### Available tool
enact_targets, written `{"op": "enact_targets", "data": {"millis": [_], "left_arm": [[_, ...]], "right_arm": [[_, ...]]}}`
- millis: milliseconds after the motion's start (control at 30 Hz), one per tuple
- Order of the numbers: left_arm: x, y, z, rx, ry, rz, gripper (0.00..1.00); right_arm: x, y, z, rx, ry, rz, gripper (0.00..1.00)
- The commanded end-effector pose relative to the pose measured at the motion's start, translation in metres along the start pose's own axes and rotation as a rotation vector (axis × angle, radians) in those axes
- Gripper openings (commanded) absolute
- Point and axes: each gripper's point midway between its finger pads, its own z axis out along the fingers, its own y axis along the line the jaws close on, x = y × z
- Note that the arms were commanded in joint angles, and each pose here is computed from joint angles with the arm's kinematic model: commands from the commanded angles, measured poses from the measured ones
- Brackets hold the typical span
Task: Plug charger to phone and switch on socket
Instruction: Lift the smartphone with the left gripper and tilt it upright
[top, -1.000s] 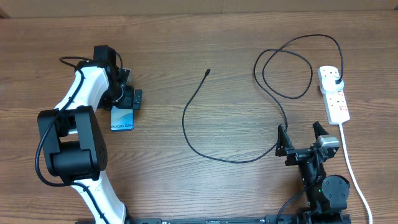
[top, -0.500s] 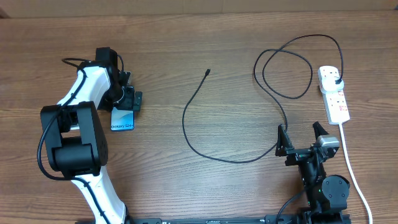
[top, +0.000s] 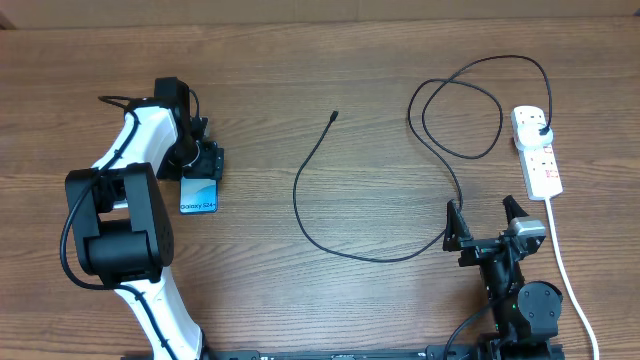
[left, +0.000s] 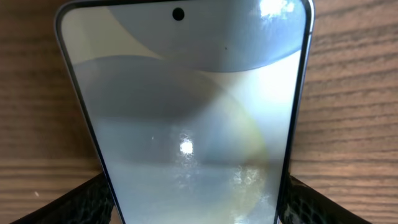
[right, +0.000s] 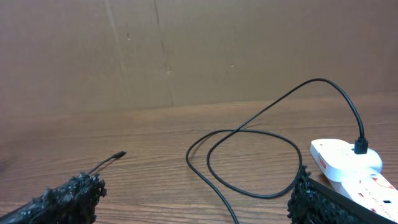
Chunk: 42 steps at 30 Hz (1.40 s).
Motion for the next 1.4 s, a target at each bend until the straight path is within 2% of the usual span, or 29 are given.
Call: {"op": "enact_targets", "data": {"millis": [0,267,500,767,867,1067,1200,1367], "left_arm": [[0.007,-0.025,0.008,0.077,0.054,-0.066,0.80],[0.014,-0.068,0.005,0.164,0.100,-0.216,0.81],[0.010,-0.101,0.006,0.153,0.068,-0.131,0.80],[0.014,-0.105,0.007,0.118,0.081,-0.195,0.82],[0.020,-0.100,0.012,0.090,0.094,-0.194,0.78],[0.036,-0.079,0.025,-0.029,0.114,-0.188,0.85],[0.038,-0.077,0.028,-0.040,0.113,-0.185,0.96],[0.029,-0.078,0.029,-0.030,0.078,-0.186,0.99]], "right_arm": [[0.002,0.000,0.000,-0.002,-0.001,0.002,1.00],[0.002,0.000,0.000,-0.002,-0.001,0.002,1.00],[0.002,0.000,0.000,-0.003,-0.001,0.002,1.00],[0.002,0.000,0.000,-0.002,-0.001,0.002,1.00],[0.002,0.000,0.000,-0.002,-0.001,0.002,1.00],[0.002,0.000,0.000,-0.002,-0.001,0.002,1.00],[0.002,0.000,0.000,-0.002,-0.001,0.002,1.00],[0.002,0.000,0.000,-0.002,-0.001,0.002,1.00]]}}
